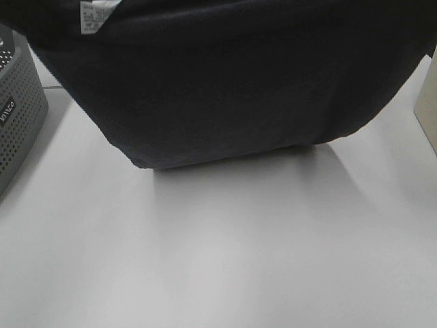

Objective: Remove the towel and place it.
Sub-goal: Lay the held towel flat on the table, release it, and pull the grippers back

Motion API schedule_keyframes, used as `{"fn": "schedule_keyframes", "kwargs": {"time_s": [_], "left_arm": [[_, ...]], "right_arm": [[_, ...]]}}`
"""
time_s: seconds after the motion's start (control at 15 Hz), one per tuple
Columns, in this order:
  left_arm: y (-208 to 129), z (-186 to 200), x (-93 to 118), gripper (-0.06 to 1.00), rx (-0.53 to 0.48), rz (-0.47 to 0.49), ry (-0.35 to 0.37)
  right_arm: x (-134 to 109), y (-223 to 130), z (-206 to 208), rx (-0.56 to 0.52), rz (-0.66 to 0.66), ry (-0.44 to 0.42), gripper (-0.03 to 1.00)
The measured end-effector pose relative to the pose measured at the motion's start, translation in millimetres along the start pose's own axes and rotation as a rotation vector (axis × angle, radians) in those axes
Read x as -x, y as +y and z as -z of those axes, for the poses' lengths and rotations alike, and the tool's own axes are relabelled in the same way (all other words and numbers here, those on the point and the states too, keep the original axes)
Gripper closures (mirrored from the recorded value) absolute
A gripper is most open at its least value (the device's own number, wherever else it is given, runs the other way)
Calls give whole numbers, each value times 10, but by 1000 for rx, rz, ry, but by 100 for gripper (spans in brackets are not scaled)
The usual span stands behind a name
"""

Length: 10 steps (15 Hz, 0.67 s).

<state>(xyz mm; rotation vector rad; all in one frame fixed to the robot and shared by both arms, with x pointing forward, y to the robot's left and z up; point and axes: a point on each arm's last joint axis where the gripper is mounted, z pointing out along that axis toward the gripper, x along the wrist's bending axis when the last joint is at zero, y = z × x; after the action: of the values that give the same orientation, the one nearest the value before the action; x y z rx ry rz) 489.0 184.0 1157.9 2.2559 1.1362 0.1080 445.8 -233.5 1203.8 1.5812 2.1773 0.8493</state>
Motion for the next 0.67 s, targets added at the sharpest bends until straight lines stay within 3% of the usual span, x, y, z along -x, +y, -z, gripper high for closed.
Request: {"fn": "schedule_keyframes", "kwargs": {"time_s": [0.4,0.67], "left_arm": [[-519,-319,283,94,-139,-13,-102],[-808,-584,442,94,-281,-45,-138]], "right_arm": [[-28,-400,69,-30,-61,13,96],[1,-798,-308,-210,-121,23,96]]}}
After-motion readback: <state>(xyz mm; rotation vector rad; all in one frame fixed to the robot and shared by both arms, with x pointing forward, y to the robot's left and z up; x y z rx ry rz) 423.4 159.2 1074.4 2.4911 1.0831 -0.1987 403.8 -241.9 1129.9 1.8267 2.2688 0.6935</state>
